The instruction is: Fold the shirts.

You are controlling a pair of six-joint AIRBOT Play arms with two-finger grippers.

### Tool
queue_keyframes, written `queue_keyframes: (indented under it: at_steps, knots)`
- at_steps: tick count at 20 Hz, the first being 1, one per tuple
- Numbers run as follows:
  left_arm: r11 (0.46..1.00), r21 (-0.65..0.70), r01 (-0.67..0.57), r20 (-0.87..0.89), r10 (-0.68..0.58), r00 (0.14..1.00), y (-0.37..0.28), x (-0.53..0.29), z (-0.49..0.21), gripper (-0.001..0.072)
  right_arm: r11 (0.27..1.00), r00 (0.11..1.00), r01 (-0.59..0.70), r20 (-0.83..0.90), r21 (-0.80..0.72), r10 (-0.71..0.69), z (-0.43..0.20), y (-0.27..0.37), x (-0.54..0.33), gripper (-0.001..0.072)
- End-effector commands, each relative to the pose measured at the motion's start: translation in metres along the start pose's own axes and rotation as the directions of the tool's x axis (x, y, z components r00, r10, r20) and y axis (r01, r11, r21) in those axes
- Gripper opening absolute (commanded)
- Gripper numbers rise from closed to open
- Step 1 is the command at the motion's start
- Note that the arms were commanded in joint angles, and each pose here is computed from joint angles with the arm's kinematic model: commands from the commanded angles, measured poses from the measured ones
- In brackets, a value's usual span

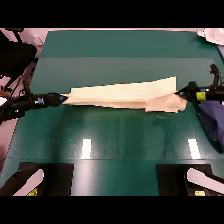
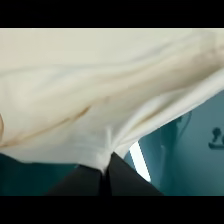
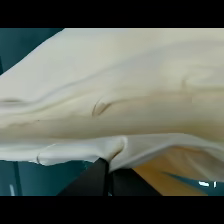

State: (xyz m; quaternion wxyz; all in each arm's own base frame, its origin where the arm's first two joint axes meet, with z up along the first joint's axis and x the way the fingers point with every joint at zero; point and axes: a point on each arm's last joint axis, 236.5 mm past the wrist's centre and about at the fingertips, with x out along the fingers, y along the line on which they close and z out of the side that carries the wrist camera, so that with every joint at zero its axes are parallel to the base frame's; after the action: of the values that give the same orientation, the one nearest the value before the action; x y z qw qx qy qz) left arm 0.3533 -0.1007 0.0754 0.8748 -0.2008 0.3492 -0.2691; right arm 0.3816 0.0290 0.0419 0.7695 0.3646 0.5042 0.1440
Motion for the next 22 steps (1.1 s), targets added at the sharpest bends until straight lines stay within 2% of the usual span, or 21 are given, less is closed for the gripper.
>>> queue_keyframes:
  at_steps: [1, 3, 5, 14, 19, 22]
  knots:
    - [0.991, 0.067, -0.117, 0.123, 0.108, 0.986, 0.02, 0.008, 0.029, 0.0022, 1.0, 1.0, -0.002, -0.022, -0.013, 0.001, 0.033, -0.008, 0.024, 0.0021]
    - [0.982, 0.157, -0.108, 0.084, 0.095, 0.992, 0.01, 0.031, 0.017, 0.0023, 1.0, 0.999, -0.006, -0.04, -0.008, 0.005, 0.046, -0.014, 0.031, 0.0021]
    - [0.974, 0.182, -0.137, 0.065, 0.127, 0.99, 0.015, 0.049, 0.009, 0.0023, 1.0, 0.999, -0.009, -0.044, -0.02, 0.008, 0.061, -0.021, 0.038, 0.0021]
    - [0.939, 0.208, -0.275, 0.044, 0.272, 0.961, 0.066, 0.071, -0.002, 0.0022, 0.999, 0.993, -0.031, -0.117, -0.021, 0.028, 0.087, -0.043, 0.067, 0.0021]
    - [0.935, 0.208, -0.286, -0.01, 0.295, 0.955, 0.082, 0.082, -0.019, 0.0023, 0.999, 0.981, -0.039, -0.189, 0.024, 0.043, 0.072, -0.058, 0.083, 0.0021]
    - [0.931, 0.205, -0.302, -0.008, 0.31, 0.951, 0.088, 0.084, -0.02, 0.0024, 0.999, 0.984, -0.036, -0.176, 0.013, 0.038, 0.075, -0.061, 0.085, 0.0022]
